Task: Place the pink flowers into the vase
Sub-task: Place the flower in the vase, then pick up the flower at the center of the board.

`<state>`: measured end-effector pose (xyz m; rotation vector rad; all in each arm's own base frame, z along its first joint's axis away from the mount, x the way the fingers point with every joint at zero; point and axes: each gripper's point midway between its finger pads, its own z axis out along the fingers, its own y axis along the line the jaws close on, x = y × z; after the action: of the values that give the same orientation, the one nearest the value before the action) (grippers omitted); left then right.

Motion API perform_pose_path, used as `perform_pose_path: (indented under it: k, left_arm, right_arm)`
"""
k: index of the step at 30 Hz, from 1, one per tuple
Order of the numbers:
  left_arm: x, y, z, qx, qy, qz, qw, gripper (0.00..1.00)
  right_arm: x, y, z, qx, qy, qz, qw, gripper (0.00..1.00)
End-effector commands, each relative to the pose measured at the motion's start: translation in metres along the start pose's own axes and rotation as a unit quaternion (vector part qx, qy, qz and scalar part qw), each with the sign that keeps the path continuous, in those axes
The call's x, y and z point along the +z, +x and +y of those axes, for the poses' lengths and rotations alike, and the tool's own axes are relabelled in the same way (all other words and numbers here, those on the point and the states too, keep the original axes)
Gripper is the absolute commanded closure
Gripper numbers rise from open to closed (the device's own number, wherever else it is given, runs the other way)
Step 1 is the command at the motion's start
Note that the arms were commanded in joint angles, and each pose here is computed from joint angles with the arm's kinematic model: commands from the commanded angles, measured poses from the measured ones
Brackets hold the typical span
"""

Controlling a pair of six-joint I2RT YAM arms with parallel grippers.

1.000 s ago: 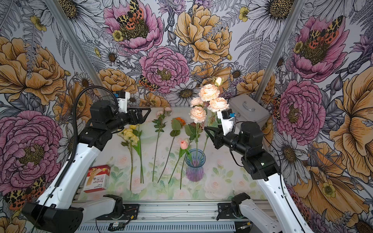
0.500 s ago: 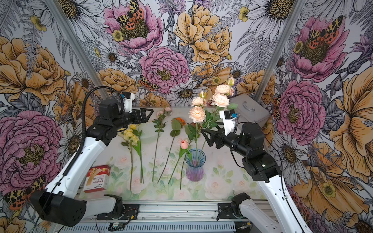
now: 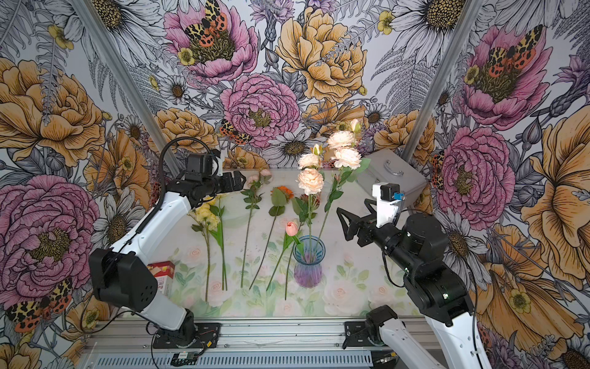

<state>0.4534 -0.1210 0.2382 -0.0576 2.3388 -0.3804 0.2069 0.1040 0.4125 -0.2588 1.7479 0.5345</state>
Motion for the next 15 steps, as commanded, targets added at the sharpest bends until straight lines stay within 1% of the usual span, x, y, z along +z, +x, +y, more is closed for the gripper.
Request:
perform_pose_path:
  k: [1, 3, 6, 12, 13, 15]
  left_arm:
    - [0.023, 0.004, 0.012, 0.019, -0.044, 0.029, 0.998, 0.06]
    - [0.042, 0.007, 0.018, 0.026, -0.061, 0.048, 0.997, 0.07]
    - [0.079, 0.019, 0.028, 0.039, -0.083, 0.085, 0.992, 0.11]
    - [0.134, 0.038, 0.037, 0.061, -0.098, 0.144, 0.983, 0.16]
    - [0.141, 0.039, 0.038, 0.062, -0.100, 0.148, 0.982, 0.16]
    - [0.153, 0.046, 0.043, 0.065, -0.106, 0.161, 0.979, 0.18]
  right_arm:
    - [-0.013, -0.003, -0.008, -0.008, 0.029, -0.007, 1.000, 0.06]
    - [-0.018, -0.004, -0.007, -0.003, 0.029, -0.014, 0.999, 0.06]
    - [-0.026, -0.008, -0.005, -0.001, 0.025, -0.026, 0.999, 0.06]
    - [-0.033, -0.013, -0.004, 0.001, 0.028, -0.039, 0.999, 0.06]
    - [-0.033, -0.013, -0.004, 0.002, 0.028, -0.039, 0.999, 0.01]
    - [-0.032, -0.012, -0.005, 0.005, 0.030, -0.038, 0.999, 0.01]
